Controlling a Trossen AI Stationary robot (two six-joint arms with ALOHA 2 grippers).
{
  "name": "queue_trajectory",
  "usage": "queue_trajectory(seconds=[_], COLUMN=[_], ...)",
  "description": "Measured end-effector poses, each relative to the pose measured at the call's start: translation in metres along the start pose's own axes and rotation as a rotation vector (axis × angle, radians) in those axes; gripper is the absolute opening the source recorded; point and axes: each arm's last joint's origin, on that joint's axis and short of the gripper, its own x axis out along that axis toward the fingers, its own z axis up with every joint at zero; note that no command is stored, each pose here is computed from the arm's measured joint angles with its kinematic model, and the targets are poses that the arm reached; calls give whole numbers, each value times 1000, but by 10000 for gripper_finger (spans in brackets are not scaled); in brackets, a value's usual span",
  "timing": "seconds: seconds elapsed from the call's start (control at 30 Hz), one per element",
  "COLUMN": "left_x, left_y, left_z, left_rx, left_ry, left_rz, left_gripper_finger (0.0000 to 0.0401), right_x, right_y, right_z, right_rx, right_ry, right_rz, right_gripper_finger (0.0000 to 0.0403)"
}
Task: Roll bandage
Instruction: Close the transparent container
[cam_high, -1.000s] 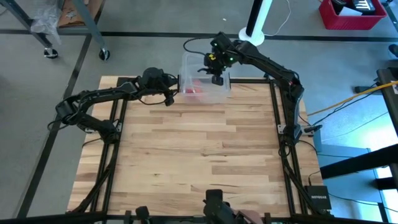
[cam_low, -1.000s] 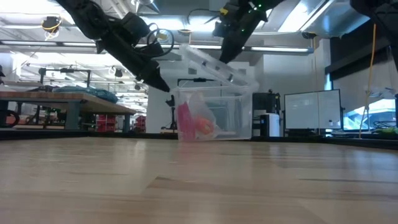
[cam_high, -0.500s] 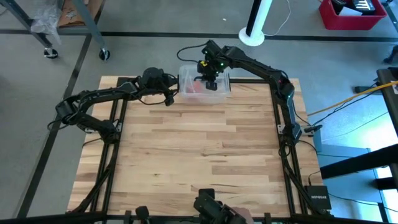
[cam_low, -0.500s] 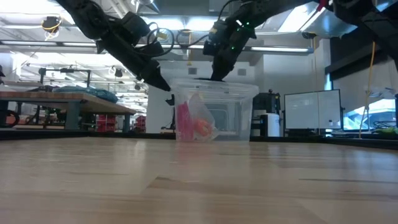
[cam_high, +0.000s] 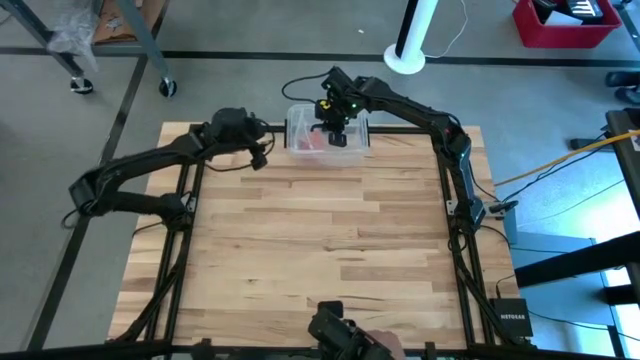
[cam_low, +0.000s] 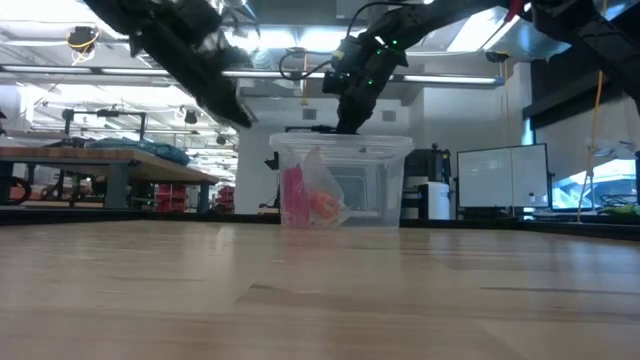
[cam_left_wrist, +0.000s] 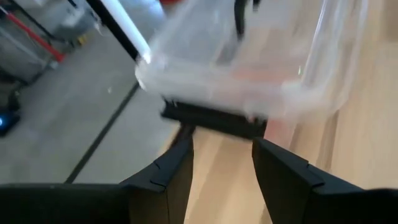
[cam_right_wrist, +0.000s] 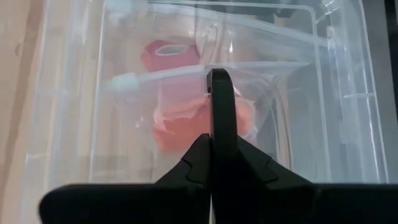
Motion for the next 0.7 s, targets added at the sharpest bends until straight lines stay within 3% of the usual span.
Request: queue_trajectory(seconds=[0.17, 0.53, 0.7], left_x=[-17, -16, -16], left_y=[3, 2, 2], left_z=[7, 12, 12], left_rx=[-14, -35, -36], left_ry=[-72, -137, -133], left_rz=[22, -16, -18], left_gripper_finger=[156, 156, 156], right_x=[4, -18, -9], right_y=[-1, 1, 3], right_z=[-1, 10, 3], right_rx=[-14, -64, -91], right_ry=[4, 2, 33], right_rz=[-23, -138, -116], right_gripper_finger=[45, 46, 46])
